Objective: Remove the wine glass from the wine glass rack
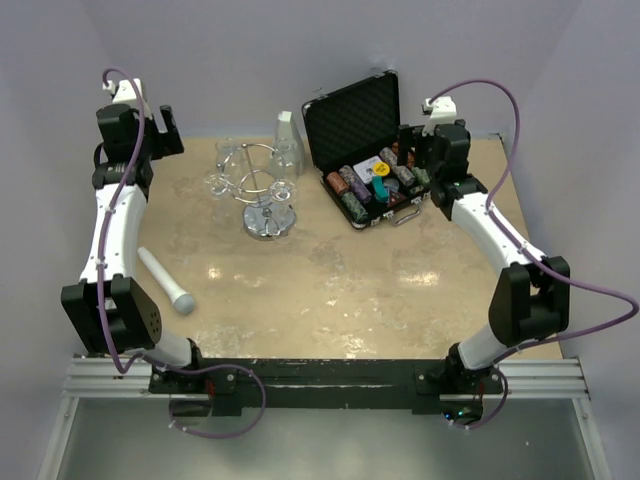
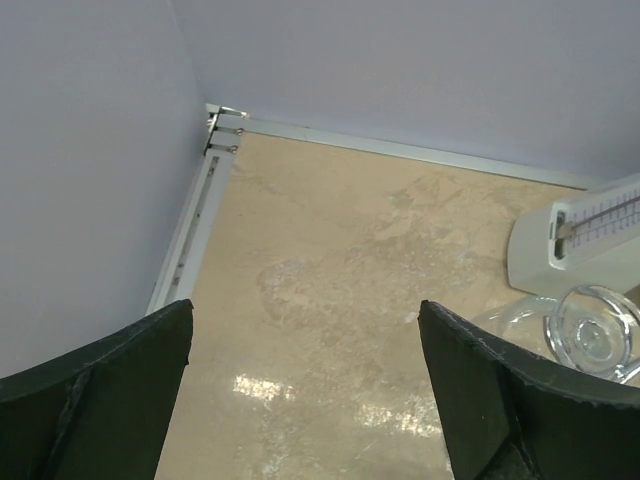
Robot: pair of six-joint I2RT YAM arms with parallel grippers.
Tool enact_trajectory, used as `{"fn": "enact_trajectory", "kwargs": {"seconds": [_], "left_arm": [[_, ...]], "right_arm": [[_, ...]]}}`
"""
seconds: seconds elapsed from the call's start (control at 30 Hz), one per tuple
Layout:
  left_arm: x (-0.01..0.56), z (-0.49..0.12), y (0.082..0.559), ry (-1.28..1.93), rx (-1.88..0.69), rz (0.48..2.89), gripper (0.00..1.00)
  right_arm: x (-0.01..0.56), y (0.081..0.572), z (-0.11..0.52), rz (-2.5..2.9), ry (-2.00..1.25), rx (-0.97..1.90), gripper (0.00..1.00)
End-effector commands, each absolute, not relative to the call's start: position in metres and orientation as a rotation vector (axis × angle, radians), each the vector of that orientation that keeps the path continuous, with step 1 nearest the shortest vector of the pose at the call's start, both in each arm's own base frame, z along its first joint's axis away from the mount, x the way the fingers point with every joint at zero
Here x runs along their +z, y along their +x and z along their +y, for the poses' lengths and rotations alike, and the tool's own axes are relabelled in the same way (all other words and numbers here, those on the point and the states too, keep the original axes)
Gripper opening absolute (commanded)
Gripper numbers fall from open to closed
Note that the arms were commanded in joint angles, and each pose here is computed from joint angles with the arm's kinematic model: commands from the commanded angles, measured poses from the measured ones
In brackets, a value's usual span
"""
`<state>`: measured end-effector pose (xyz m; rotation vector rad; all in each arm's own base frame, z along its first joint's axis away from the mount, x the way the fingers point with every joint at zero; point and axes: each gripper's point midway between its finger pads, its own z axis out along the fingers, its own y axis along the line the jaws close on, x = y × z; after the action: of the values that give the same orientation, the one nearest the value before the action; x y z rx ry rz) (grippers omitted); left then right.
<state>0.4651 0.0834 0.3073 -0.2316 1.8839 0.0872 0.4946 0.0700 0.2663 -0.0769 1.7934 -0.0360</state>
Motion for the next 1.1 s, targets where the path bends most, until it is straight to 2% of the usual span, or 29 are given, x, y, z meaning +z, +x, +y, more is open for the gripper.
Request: {"fn": "enact_trajectory", "kwargs": {"seconds": [0.0, 0.13, 0.47, 0.67, 0.77, 1.07], "left_arm": [[0.311, 0.091, 0.451, -0.162, 0.178, 1.888, 0.99], [0.305, 0.075, 0.439, 0.035, 0.138, 1.899, 0.93], [0.316, 0.062, 0.435, 0.310, -0.022, 1.904, 0.91], [0.269, 0.055, 0.402, 0.607, -0.135, 2.000, 0.92], [0.243, 0.036, 0.376, 0.743, -0.202, 1.955, 0.91], [0.204, 0.005, 0.344, 0.885, -0.386, 1.918, 0.90]], "right_arm": [[0.283, 0.508, 0.083, 1.746, -0.098, 0.031, 0.99], [0.289, 0.515, 0.096, 1.724, -0.184, 0.068, 0.98], [0.291, 0.517, 0.117, 1.706, -0.318, 0.145, 0.98], [0.293, 0.512, 0.123, 1.703, -0.348, 0.175, 0.98], [0.291, 0.508, 0.124, 1.712, -0.364, 0.183, 0.98], [0.291, 0.500, 0.132, 1.705, -0.401, 0.230, 0.98]]}}
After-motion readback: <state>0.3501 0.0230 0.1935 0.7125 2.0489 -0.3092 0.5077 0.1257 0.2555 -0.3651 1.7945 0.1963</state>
